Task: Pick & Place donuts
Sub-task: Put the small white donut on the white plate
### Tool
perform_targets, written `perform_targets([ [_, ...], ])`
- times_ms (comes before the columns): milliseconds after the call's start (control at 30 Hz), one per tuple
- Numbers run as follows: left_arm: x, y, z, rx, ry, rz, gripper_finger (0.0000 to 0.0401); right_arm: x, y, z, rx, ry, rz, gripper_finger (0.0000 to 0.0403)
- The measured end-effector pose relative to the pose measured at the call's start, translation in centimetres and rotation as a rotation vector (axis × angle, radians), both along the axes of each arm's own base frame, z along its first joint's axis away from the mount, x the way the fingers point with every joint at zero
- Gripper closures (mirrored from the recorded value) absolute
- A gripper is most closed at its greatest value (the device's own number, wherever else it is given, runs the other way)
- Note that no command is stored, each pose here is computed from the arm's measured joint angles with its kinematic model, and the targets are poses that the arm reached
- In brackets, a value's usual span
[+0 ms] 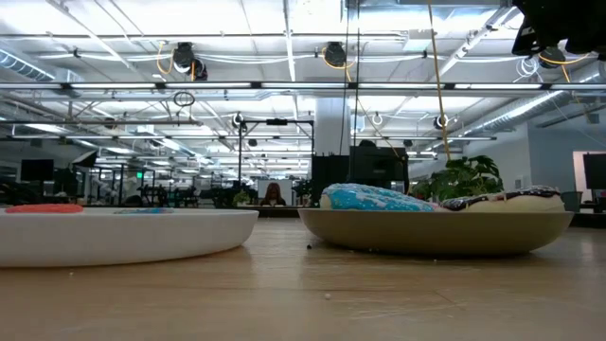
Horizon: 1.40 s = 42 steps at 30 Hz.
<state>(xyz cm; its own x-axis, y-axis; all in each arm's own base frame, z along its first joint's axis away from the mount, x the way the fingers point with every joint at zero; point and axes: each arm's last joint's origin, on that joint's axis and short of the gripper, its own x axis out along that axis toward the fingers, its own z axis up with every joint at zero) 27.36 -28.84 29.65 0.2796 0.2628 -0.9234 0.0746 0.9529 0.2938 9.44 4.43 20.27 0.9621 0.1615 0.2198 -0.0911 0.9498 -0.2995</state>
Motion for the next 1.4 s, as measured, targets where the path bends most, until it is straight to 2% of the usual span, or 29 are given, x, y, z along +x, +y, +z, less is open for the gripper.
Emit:
perform_targets([
  [200, 0.4, 3.3, 2.8, 0.022, -0.096, 0.027, 0.0387, 0.0, 0.0, 0.0, 0.0, -0.001, 0.0, 0.0403],
  [333, 2.5, 5.8, 2.9, 0.058, -0.082, 0.027, 0.0395, 0.0, 0.0, 0.0, 0.0, -0.001, 0.0, 0.0403],
  [567, 6.0, 10.1, 2.5, 0.091, -0.035, 0.03, 0.038, 0.0, 0.0, 0.0, -0.004, -0.001, 0.0, 0.0403],
  [733, 8.2, 12.2, -0.6, 0.054, 0.025, -0.013, 0.0394, 0.0, 0.0, 0.0, -0.007, -0.002, -0.001, 0.0403],
  [833, 8.2, 12.9, -3.6, 0.037, 0.123, -0.046, 0.0383, 0.0, 0.0, 0.0, -0.008, -0.002, -0.001, 0.0403],
  [1000, 7.9, 13.8, -7.3, -0.019, 0.181, -0.045, 0.0385, 0.0, 0.0, 0.0, -0.008, -0.002, -0.001, 0.0403],
  [1100, 8.1, 14.1, -8.4, -0.028, 0.175, -0.053, 0.0394, 0.0, 0.0, 0.0, -0.011, -0.003, -0.001, 0.0403],
  [1233, 8.5, 14.2, -9.1, -0.078, 0.143, -0.055, 0.0385, 0.0, 0.0, 0.1, -0.009, -0.007, -0.001, 0.0403],
  [1400, 8.4, 14.2, -11.7, -0.098, 0.089, -0.046, 0.0394, 0.0, 0.0, 0.1, -0.004, -0.013, -0.001, 0.0403],
])
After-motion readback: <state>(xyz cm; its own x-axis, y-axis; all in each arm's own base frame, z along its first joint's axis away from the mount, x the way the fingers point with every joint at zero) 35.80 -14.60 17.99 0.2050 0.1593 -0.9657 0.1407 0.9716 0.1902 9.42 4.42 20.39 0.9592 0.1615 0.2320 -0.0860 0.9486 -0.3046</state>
